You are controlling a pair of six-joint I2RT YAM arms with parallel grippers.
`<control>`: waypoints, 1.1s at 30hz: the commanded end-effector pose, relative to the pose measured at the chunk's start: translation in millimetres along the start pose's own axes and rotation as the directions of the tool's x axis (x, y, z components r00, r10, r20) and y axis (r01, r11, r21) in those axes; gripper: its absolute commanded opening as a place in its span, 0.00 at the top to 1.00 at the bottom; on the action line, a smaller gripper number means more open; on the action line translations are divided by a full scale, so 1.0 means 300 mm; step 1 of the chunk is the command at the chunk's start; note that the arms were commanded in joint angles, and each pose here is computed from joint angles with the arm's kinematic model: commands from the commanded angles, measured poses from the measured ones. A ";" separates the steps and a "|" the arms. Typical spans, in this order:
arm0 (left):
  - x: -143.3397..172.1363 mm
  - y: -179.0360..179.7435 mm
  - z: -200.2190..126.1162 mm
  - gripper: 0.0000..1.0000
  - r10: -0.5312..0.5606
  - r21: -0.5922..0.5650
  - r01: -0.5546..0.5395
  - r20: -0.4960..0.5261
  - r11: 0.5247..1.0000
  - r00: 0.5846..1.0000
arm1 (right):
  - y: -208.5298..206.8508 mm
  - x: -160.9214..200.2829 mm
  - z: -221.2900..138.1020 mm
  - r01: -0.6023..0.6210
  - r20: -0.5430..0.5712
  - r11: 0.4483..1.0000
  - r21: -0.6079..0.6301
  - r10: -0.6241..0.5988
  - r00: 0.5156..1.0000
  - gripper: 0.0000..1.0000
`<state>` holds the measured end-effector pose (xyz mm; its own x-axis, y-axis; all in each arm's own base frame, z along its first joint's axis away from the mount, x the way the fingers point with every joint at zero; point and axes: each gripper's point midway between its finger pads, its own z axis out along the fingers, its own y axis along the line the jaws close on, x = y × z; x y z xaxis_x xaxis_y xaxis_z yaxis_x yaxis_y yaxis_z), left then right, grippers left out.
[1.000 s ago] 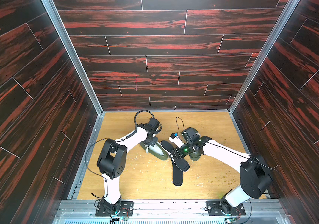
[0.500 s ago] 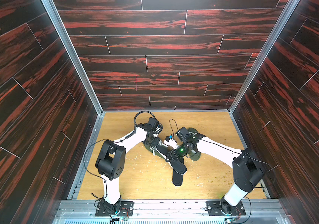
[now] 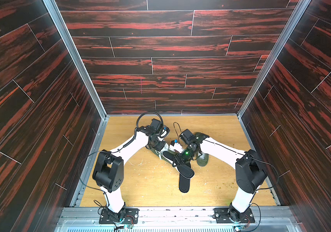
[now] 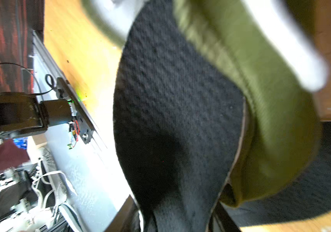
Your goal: Insert the insole into the shoe
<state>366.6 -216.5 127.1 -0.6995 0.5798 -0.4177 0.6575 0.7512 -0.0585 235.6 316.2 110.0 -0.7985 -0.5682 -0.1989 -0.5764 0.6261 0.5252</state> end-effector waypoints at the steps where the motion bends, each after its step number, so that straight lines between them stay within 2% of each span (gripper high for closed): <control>1: -0.028 -0.035 -0.105 0.89 0.110 0.033 -0.111 0.032 0.993 0.993 | -0.028 -0.005 -0.009 -0.002 -0.021 0.998 0.066 0.004 1.000 0.54; 8: -0.018 0.012 -0.112 0.89 0.197 -0.020 -0.198 -0.055 0.980 0.979 | -0.029 -0.056 -0.027 0.078 -0.023 0.985 0.156 -0.075 0.997 0.54; 13: -0.027 0.013 -0.113 0.88 0.225 0.003 -0.225 -0.093 0.974 0.970 | -0.028 -0.102 -0.018 0.148 -0.028 0.965 0.217 -0.145 0.989 0.54; 19: -0.025 0.001 -0.095 0.87 0.235 0.029 -0.234 -0.087 0.972 0.968 | -0.061 -0.131 0.004 0.249 -0.024 0.914 0.319 -0.255 0.967 0.53; 22: -0.032 -0.021 -0.093 0.87 0.218 0.089 -0.213 -0.055 0.973 0.974 | -0.088 -0.153 -0.004 0.290 0.004 0.875 0.387 -0.316 0.949 0.53; 26: -0.059 -0.031 -0.096 0.86 0.167 0.147 -0.166 0.008 0.975 0.986 | -0.101 -0.180 -0.020 0.334 0.067 0.823 0.460 -0.407 0.911 0.53; 33: -0.043 -0.047 -0.084 0.86 0.130 0.209 -0.129 0.008 0.969 0.991 | -0.101 -0.200 -0.061 0.363 0.136 0.763 0.535 -0.502 0.854 0.53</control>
<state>371.0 -219.6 152.2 -0.5985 0.6859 -0.4139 0.7818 0.6128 -0.1151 289.8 312.1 97.9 -0.5037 -0.7418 -0.4427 -0.8193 0.5727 -0.0276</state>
